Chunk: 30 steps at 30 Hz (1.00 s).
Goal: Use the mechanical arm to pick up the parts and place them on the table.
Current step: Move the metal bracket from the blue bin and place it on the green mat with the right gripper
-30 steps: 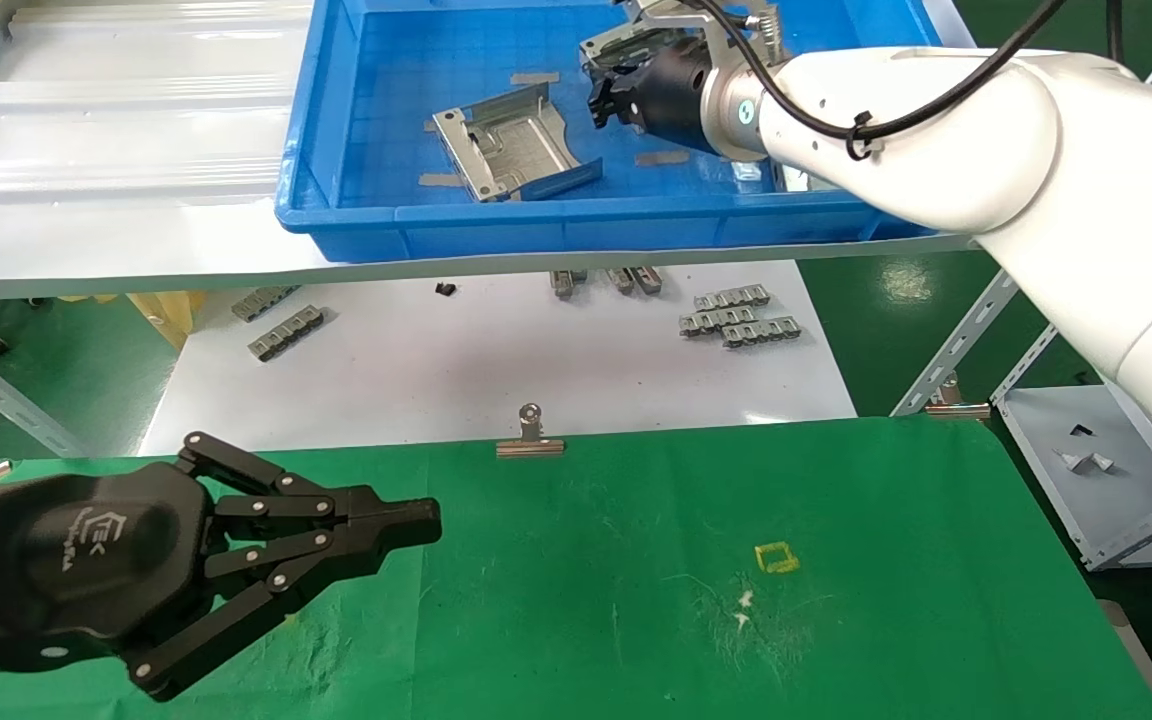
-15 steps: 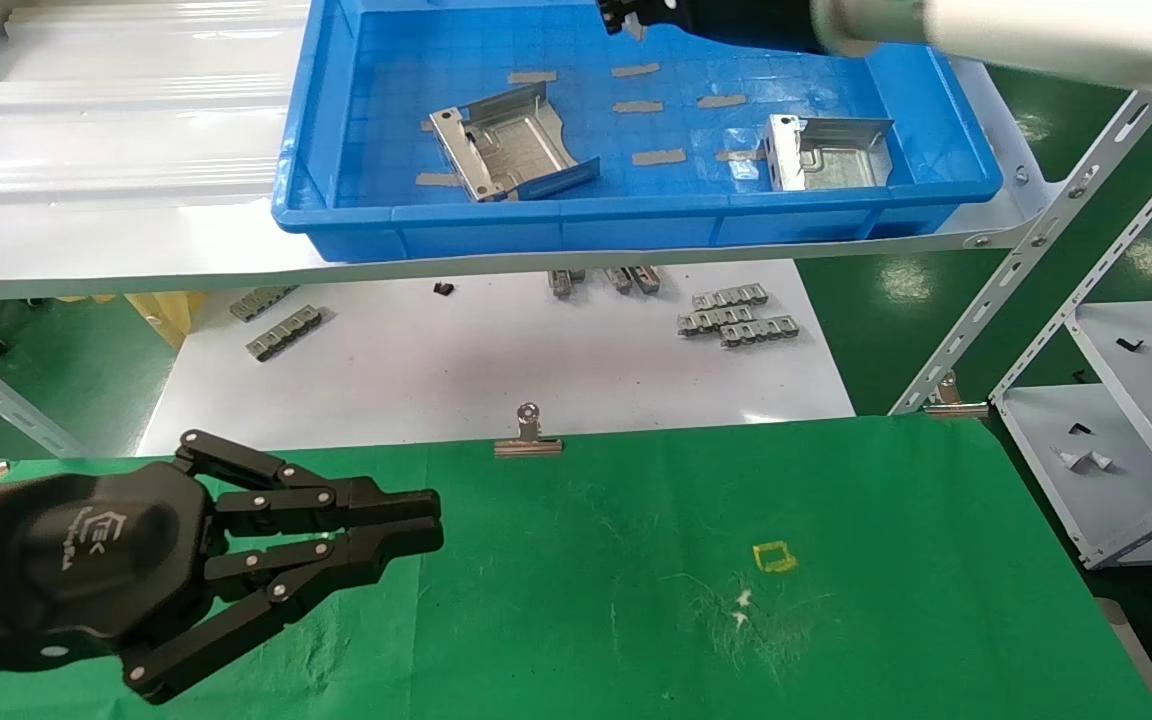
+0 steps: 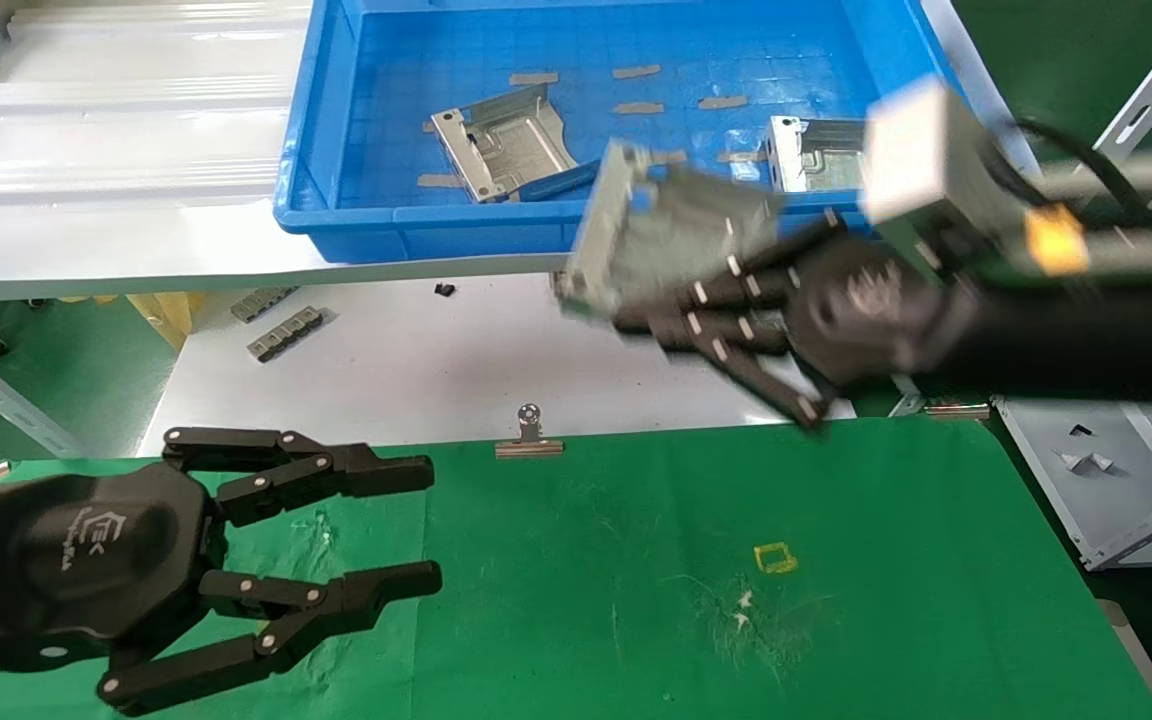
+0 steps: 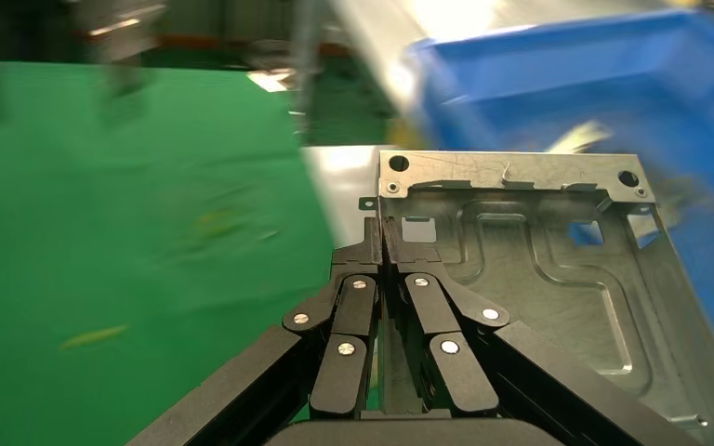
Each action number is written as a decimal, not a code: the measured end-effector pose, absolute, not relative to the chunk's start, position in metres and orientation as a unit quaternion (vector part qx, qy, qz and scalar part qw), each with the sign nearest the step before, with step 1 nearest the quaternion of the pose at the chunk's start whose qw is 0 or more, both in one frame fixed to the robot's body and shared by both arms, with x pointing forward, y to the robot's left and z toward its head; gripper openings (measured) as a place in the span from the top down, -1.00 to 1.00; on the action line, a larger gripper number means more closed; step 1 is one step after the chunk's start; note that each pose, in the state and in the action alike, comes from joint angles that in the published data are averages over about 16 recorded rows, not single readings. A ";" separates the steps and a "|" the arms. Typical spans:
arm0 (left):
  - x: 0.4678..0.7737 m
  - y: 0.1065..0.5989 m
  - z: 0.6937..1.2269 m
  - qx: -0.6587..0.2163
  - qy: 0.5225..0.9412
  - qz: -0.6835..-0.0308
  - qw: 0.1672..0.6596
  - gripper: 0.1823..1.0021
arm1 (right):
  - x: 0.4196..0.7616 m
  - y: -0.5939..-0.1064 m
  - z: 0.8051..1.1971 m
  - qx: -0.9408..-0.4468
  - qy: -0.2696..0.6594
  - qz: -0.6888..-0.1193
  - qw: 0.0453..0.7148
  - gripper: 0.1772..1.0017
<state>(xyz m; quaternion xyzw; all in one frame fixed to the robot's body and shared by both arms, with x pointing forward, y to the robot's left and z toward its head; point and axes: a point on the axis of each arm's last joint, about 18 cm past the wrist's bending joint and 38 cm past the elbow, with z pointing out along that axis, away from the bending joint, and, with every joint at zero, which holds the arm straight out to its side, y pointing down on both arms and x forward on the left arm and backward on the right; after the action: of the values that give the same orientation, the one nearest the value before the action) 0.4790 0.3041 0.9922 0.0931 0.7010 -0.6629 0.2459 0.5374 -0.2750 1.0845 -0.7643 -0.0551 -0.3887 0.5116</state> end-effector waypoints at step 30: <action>0.479 0.304 0.992 0.093 0.701 -0.663 0.246 -0.92 | 0.626 -0.364 0.876 -0.867 -0.042 -0.319 0.380 0.96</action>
<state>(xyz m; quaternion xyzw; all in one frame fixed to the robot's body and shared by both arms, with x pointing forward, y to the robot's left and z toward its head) 0.4790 0.3041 0.9922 0.0931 0.7010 -0.6629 0.2459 0.6260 -0.3645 0.8755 -0.8673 -0.0424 -0.3189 0.3800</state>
